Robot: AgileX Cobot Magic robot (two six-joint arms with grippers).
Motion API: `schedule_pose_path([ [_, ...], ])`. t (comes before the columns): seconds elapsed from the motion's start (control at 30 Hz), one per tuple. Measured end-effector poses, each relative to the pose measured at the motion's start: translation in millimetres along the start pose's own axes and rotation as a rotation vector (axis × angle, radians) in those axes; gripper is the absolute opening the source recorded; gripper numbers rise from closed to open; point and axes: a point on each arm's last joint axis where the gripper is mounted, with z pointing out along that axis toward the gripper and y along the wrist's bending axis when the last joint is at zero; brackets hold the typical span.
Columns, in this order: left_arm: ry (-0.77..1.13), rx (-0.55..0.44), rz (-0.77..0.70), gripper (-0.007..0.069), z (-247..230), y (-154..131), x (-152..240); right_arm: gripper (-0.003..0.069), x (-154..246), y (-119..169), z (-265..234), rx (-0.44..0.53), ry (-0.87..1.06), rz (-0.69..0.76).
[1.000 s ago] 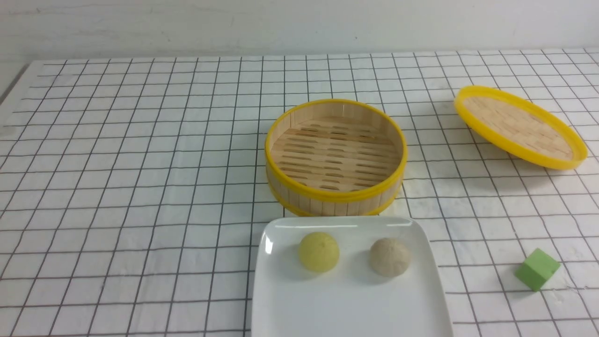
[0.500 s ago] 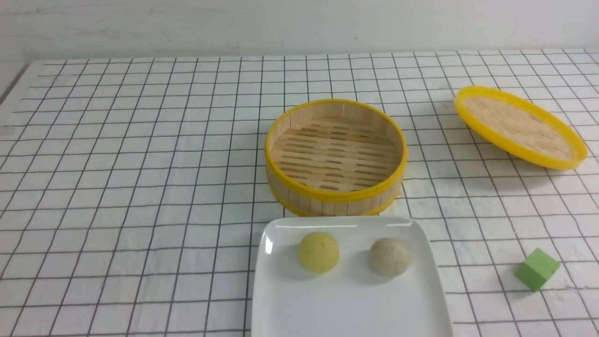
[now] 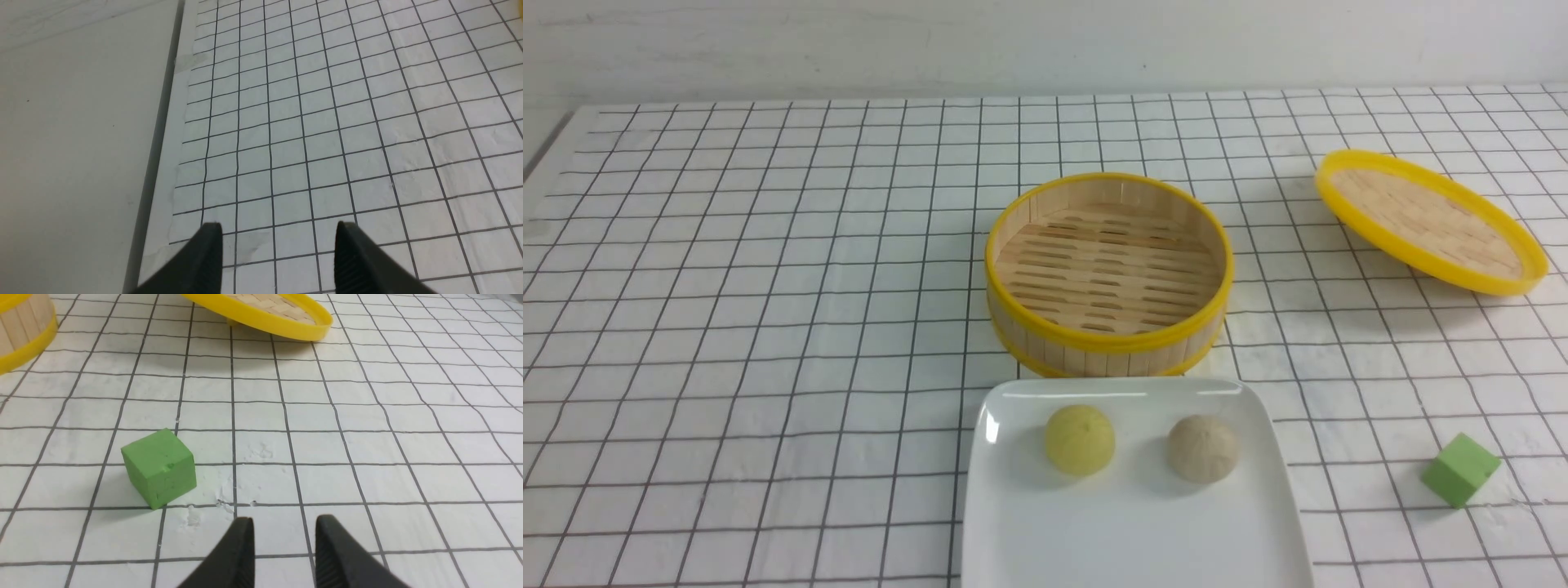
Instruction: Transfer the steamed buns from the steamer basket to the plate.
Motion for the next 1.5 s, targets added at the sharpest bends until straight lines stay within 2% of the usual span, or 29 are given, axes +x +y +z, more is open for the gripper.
schedule_pose_path([
  [0.8,0.0,0.0,0.0,0.0391,0,0,0,0.0238,0,0,0,-0.002,0.0,0.0],
  [1.1,-0.002,-0.042,0.011,0.0391,0,4,0,0.0239,0,0,0,-0.002,0.0,0.0],
  [1.23,0.011,-0.073,-0.072,0.0391,-3,2,1,0.0239,0,0,0,-0.002,0.0,0.0],
  [1.33,-0.082,-0.137,-0.22,0.0391,-1,-2,-6,0.0239,0,0,0,-0.002,0.0,0.0],
  [1.4,-0.109,-0.153,-0.254,0.0391,1,-4,-7,0.0239,0,0,0,-0.002,0.0,0.0],
  [1.5,-0.148,-0.161,-0.321,0.0391,25,-18,-1,0.0239,0,0,0,-0.002,0.0,0.0],
])
